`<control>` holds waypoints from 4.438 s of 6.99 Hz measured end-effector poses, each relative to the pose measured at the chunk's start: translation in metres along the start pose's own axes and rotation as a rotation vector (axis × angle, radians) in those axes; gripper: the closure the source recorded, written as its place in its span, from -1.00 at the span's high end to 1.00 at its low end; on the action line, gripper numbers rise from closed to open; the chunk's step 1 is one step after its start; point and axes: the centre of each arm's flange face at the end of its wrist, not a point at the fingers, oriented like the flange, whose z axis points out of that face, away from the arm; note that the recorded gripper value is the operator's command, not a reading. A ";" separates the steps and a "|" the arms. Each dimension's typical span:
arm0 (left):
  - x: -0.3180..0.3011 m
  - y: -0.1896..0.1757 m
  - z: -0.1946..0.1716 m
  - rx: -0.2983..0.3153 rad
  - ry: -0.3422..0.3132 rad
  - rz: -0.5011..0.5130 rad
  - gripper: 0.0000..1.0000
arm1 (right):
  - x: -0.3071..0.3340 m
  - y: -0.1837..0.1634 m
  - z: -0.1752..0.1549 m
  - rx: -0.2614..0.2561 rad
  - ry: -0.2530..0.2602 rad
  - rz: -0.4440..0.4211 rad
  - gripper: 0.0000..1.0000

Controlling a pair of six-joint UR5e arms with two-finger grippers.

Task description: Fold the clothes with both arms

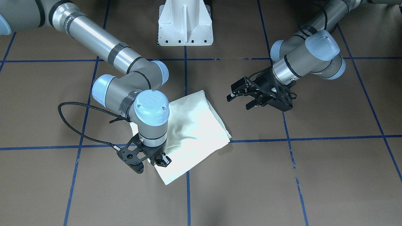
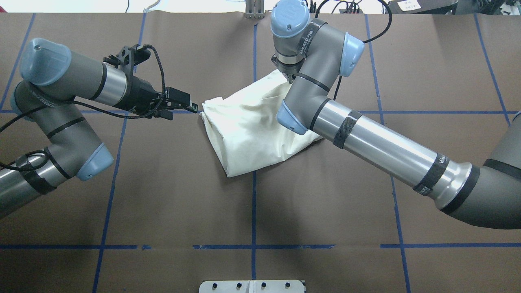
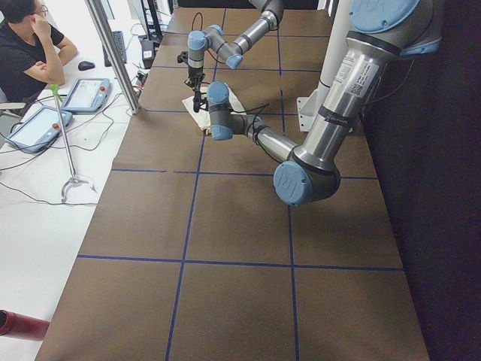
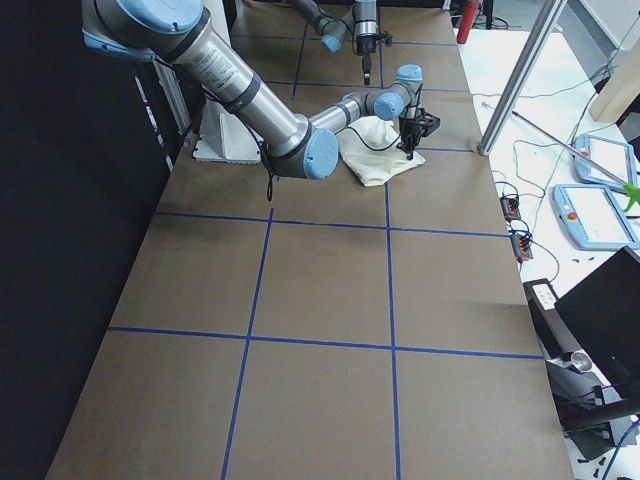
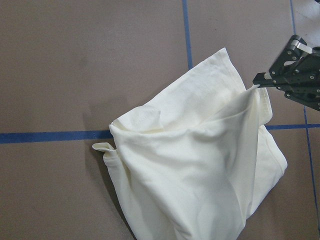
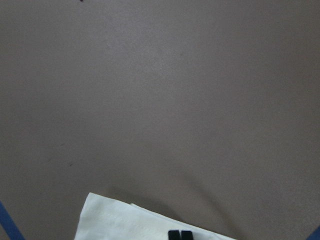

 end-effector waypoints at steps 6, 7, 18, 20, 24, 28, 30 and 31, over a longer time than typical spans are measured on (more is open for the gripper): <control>-0.053 -0.058 -0.080 0.096 -0.072 0.069 0.99 | 0.014 -0.090 -0.054 -0.084 0.028 -0.239 1.00; -0.080 -0.080 -0.112 0.130 -0.149 0.121 0.99 | 0.037 -0.123 -0.075 -0.081 0.059 -0.332 1.00; -0.359 -0.081 -0.421 -0.197 -0.689 0.631 1.00 | 0.543 -0.373 -0.126 -0.300 -0.067 -0.858 1.00; -0.400 -0.061 -0.419 -0.192 -0.694 0.491 1.00 | 0.571 -0.367 -0.110 -0.312 -0.079 -0.849 1.00; -0.403 -0.042 -0.414 -0.117 -0.635 0.169 1.00 | 0.596 -0.366 -0.102 -0.324 -0.071 -0.814 1.00; -0.394 -0.043 -0.411 -0.084 -0.587 0.068 1.00 | 0.625 -0.367 -0.099 -0.334 -0.078 -0.767 1.00; -0.391 -0.043 -0.411 -0.077 -0.583 0.056 1.00 | 0.636 -0.369 -0.100 -0.327 -0.079 -0.754 1.00; -0.390 -0.043 -0.411 -0.075 -0.584 0.056 1.00 | 0.638 -0.372 -0.103 -0.306 -0.085 -0.757 1.00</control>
